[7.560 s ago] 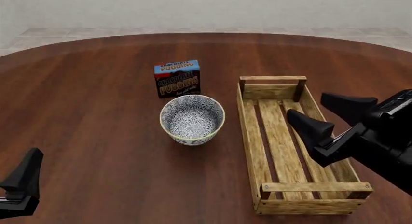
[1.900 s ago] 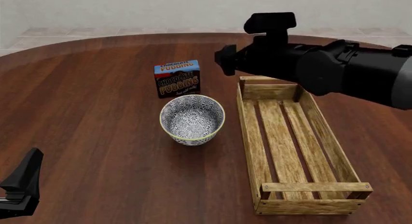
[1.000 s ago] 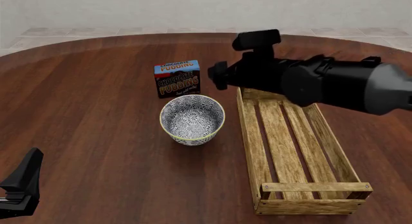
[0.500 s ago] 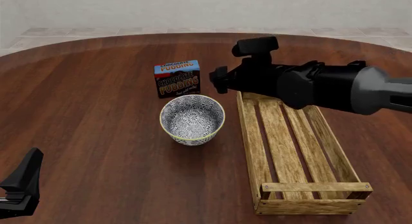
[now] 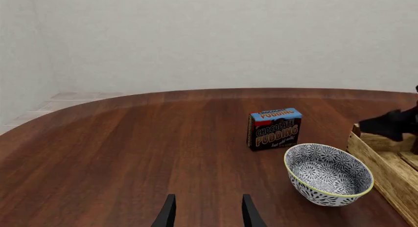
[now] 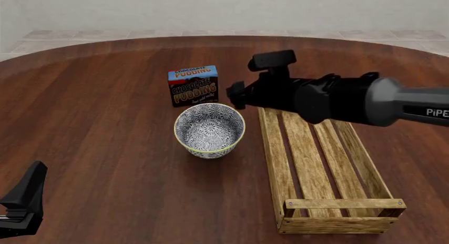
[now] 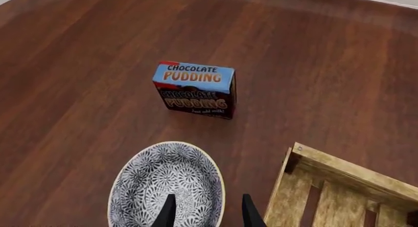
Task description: Pick up the bowl on the left and put it in the tray.
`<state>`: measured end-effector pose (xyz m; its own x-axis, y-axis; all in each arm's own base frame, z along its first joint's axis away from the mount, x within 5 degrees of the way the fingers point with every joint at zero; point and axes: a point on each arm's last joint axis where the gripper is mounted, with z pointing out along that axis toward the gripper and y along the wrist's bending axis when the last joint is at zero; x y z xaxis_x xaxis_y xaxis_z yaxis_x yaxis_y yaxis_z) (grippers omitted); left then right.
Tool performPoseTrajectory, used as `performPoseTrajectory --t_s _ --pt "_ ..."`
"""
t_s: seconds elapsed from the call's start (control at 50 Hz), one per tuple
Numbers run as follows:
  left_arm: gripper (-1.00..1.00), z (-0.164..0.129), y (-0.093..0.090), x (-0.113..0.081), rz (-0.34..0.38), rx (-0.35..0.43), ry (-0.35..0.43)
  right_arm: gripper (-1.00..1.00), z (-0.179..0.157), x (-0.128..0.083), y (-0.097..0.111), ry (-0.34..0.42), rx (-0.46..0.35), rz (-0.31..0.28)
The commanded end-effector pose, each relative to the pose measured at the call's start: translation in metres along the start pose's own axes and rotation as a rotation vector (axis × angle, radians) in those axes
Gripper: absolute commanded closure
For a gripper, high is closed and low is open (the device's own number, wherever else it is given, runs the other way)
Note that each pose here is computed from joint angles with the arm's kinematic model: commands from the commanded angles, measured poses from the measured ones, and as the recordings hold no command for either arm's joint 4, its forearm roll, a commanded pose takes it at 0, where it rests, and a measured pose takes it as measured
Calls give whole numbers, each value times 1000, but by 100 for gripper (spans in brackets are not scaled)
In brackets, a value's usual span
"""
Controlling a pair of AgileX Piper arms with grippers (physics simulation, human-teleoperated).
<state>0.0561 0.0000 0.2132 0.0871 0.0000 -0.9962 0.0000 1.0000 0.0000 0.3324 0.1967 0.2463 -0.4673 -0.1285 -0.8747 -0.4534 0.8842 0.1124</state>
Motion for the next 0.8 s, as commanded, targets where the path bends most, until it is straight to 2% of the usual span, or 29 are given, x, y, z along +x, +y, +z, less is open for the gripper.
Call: performPoseTrajectory --t_s 0.02,0.34,0.8 --pt "-100 0 0 0 0 0 0 -100 7 4 -2 11 4 -4" --pt "-100 0 0 0 0 0 0 -100 20 7 -7 24 16 -12" --pt "-100 0 0 0 0 0 0 -100 36 23 -12 47 25 -18"
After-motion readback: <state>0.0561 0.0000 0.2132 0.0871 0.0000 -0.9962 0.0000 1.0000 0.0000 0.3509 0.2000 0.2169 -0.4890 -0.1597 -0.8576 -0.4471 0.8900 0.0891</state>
